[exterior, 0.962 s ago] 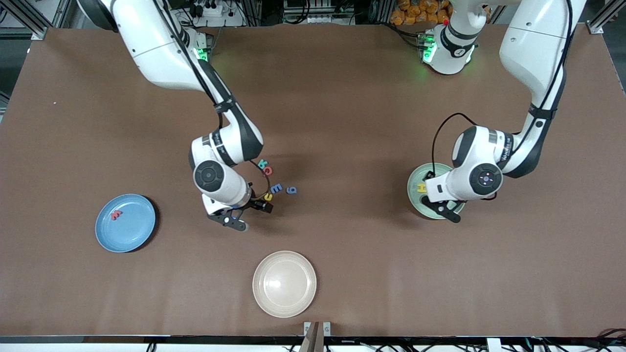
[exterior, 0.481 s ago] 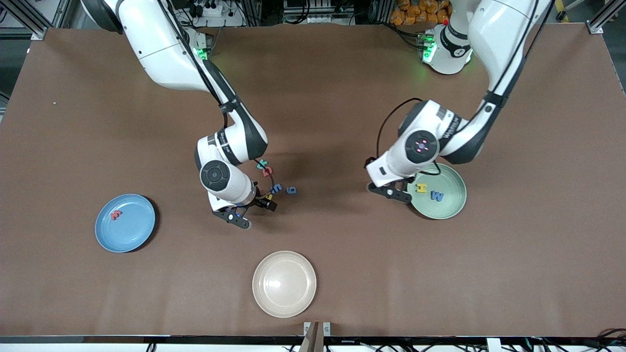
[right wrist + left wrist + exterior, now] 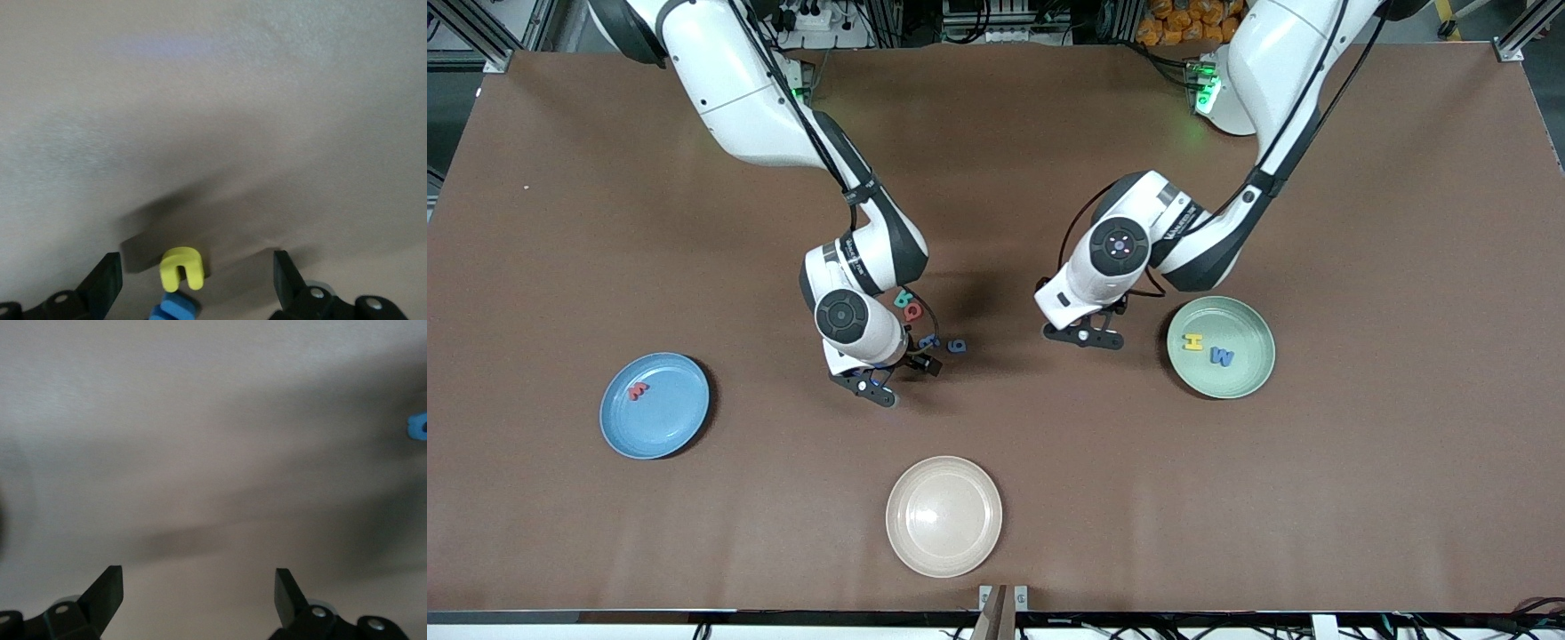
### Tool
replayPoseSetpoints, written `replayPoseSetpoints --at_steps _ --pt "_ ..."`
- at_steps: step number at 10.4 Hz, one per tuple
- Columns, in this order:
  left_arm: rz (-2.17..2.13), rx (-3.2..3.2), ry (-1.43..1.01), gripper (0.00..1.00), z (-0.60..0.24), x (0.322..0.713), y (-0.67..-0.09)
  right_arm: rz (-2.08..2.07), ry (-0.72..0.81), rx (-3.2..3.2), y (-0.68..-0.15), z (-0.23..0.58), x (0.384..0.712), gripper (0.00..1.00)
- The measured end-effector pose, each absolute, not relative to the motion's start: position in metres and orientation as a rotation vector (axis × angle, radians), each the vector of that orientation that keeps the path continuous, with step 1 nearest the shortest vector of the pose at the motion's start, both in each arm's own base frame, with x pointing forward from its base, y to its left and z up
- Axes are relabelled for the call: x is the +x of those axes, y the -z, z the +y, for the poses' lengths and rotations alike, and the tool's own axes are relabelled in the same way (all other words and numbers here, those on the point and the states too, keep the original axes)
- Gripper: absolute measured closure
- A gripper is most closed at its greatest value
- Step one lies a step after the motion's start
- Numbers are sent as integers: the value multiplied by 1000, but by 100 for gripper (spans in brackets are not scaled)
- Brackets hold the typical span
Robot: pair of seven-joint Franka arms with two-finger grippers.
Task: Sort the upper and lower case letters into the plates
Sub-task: 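Grasp the yellow u with the right gripper while the left gripper returns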
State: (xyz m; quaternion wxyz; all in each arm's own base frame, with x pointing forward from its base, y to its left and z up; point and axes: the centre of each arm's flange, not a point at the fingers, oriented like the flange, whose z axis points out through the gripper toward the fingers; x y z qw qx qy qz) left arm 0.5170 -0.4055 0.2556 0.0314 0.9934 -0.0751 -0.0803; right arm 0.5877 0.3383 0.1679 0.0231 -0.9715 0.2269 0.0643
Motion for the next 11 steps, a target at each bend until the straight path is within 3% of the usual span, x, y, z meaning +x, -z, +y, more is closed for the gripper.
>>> replayPoseSetpoints --at_steps 6,10,11 --pt "-88 3048 249 0 -449 509 -246 690 -203 -3015 -165 349 580 1" --pt "-73 3023 212 0 -453 514 -241 695 -176 -3001 -173 354 580 59" --pt "-78 3020 209 0 -456 513 -241 698 -175 -2999 -174 354 580 68"
